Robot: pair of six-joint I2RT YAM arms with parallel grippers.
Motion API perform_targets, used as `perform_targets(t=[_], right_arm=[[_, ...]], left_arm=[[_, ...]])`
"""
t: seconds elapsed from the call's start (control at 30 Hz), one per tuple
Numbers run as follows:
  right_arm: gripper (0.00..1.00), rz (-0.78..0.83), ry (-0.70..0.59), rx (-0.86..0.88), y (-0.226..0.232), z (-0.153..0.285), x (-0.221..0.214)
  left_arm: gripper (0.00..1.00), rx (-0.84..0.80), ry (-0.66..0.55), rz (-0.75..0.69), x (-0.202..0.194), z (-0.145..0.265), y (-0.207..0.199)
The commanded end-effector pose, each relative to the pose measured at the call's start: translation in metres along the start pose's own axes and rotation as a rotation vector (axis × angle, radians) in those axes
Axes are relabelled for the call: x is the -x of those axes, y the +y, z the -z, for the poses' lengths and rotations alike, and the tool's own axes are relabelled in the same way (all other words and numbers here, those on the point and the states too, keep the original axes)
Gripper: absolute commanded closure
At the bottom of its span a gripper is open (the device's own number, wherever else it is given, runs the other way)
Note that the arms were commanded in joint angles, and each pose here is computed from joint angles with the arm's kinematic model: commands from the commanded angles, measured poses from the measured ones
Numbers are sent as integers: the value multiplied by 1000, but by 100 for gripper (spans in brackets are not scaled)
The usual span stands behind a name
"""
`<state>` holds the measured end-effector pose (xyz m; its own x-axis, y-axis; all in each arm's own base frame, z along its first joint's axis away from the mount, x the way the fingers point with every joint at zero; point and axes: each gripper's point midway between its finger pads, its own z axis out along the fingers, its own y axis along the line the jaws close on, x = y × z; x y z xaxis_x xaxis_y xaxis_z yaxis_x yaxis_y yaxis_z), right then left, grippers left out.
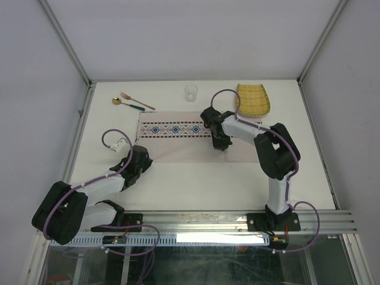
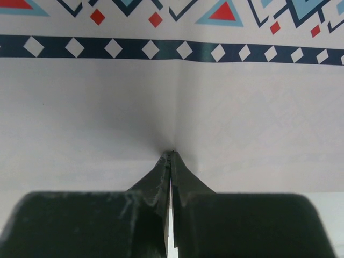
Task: Set the dinner table for one person
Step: Adjust the napkin at the center of the board.
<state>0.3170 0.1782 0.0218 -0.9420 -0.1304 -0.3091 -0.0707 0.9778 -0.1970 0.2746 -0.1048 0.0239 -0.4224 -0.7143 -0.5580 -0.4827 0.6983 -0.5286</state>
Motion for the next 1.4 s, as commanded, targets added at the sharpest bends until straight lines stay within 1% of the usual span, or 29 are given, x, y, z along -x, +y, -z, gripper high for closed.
perform_targets(t=[0.0, 0.1, 0.23, 0.37, 0.5, 0.7, 0.77, 0.97, 1.07, 1.13, 1.27, 1.37], right_arm=[[100, -17, -3, -30, -6, -24, 10], [100, -38, -27, -3, -5, -11, 16], [100, -64, -96, 27, -10, 23, 33], [100, -94, -184, 50, -18, 63, 53], [100, -112, -262, 46, -30, 88, 66], [100, -91, -224, -70, -53, 78, 59], [100, -111, -214, -110, -65, 72, 59], [100, -184, -199, -118, -84, 53, 71], [100, -193, -175, -116, -86, 43, 79], [100, -194, -178, -107, -84, 40, 87], [100, -195, -213, -26, -66, 37, 108], [100, -193, -201, 7, -58, 37, 115]], left_arm=[[100, 122, 61, -74, -19, 4, 40], [100, 88, 51, -83, -13, 7, 24], [100, -15, -17, -96, 14, 20, -21], [100, -72, -91, -134, 45, 29, -61], [100, -101, -117, -175, 60, 27, -90], [99, -175, -112, -180, 55, 8, -122], [99, -203, -102, -186, 49, 0, -129], [100, -185, -100, -251, 41, -30, -140], [100, -179, -133, -276, 48, -38, -151], [100, -161, -176, -293, 59, -41, -157], [100, -122, -280, -306, 81, -51, -169], [100, -99, -339, -328, 94, -61, -181]])
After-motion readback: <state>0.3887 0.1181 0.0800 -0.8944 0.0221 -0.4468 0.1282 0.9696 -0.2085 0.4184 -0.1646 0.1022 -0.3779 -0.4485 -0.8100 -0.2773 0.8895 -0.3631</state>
